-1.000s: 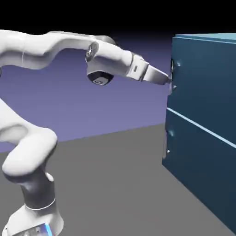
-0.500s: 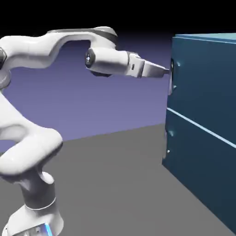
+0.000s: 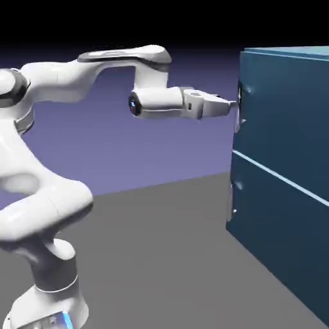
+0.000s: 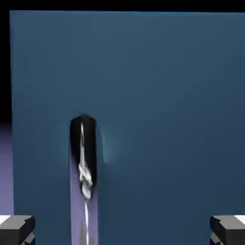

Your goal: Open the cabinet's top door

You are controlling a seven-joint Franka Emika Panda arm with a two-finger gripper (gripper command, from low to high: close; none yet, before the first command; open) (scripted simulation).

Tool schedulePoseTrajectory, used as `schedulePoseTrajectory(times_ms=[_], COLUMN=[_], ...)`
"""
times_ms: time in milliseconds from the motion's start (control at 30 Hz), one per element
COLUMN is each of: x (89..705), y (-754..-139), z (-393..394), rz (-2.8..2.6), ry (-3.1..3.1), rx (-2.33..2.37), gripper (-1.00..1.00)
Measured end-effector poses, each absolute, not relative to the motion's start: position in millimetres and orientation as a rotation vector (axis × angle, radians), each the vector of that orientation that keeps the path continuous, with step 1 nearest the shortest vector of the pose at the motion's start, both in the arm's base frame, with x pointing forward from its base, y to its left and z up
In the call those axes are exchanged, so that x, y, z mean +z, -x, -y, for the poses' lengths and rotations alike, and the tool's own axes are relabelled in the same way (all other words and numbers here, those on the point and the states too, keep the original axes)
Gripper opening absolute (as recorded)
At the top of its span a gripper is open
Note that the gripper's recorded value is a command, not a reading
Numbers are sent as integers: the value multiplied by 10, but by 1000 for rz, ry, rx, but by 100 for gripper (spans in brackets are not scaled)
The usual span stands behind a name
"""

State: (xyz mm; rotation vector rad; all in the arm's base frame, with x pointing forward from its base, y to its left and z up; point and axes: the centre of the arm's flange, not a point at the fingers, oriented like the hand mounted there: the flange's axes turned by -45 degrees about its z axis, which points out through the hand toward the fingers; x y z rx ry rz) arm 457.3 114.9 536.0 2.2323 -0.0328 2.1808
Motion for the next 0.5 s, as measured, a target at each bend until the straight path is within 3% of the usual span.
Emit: schedulePoseTrajectory(times_ms=[333,367,500], x=[5152,5152,5155], y=[-5218,-5230,-5094], z=[-1283,-1282,-1244], rz=[39,39,7], ry=[-2203,-2204,-2217], rx=[2203,2203,2218], gripper=[100,-100,-100])
